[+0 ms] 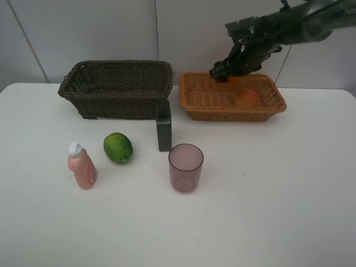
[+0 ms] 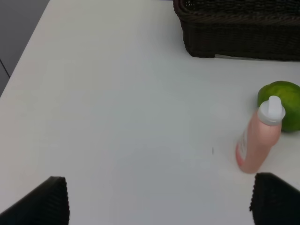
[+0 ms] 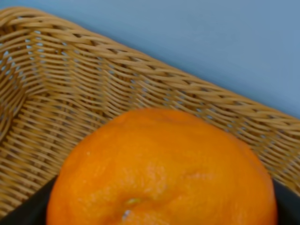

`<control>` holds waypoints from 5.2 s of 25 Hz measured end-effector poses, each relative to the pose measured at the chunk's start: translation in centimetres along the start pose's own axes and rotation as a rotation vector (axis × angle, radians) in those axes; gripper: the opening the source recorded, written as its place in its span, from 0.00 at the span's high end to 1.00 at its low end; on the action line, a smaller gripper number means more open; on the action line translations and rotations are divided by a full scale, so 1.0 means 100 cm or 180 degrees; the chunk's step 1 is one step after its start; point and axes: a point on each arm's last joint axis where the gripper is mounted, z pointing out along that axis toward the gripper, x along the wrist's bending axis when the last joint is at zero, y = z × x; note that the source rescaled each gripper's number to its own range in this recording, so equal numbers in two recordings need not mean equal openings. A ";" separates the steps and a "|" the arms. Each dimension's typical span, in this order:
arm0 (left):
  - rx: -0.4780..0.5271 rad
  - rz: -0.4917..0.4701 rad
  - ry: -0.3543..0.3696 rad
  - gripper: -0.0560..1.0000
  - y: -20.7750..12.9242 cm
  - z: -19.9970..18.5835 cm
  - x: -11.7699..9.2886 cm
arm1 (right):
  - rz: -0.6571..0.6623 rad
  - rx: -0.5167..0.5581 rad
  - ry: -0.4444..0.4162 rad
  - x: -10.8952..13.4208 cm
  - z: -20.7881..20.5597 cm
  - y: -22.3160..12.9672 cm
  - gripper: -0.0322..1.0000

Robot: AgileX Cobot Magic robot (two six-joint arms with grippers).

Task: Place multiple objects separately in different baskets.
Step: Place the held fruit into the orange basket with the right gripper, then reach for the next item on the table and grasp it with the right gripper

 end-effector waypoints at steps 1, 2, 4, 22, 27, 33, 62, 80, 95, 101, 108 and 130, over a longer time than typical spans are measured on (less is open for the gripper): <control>0.0000 0.0000 0.0000 0.00 0.000 0.000 0.000 | -0.0003 0.0006 0.0006 0.001 0.003 -0.001 0.35; 0.0000 0.0000 0.0000 0.00 0.000 0.000 0.000 | -0.0006 0.0012 0.0012 0.002 0.007 -0.003 0.35; 0.0000 0.0000 0.0000 0.00 0.000 0.000 0.000 | -0.0013 0.0013 0.0022 0.003 0.012 -0.006 0.35; 0.0000 0.0000 0.0000 0.00 0.000 0.000 0.000 | -0.0038 0.0011 0.0021 0.004 0.017 -0.007 0.09; 0.0000 0.0000 0.0000 0.00 0.000 0.000 0.000 | -0.0038 0.0037 0.0019 0.004 0.017 -0.008 0.09; 0.0000 0.0000 0.0000 0.00 0.000 0.000 0.000 | -0.0038 0.0138 0.0012 0.003 0.016 -0.011 0.09; 0.0000 0.0000 0.0000 0.00 0.000 0.000 0.000 | 0.0162 0.0744 0.0522 0.089 -0.133 0.019 0.09; 0.0000 0.0000 0.0000 0.00 0.000 0.000 0.000 | 0.0352 0.0730 0.0961 0.190 -0.136 0.032 0.08; 0.0000 0.0000 0.0000 0.00 0.000 0.000 0.000 | 0.0662 0.0947 0.0487 0.193 -0.121 0.022 0.08; 0.0000 0.0000 0.0000 0.00 0.000 0.000 0.000 | 0.0700 0.0997 0.0448 0.199 -0.111 0.017 0.08; 0.0000 0.0000 0.0000 0.00 0.000 0.000 0.000 | 0.0632 0.1084 0.0389 0.206 -0.092 0.008 0.08; 0.0000 0.0000 0.0000 0.00 0.000 0.000 0.000 | 0.0546 0.1123 0.0357 0.219 -0.054 -0.008 0.08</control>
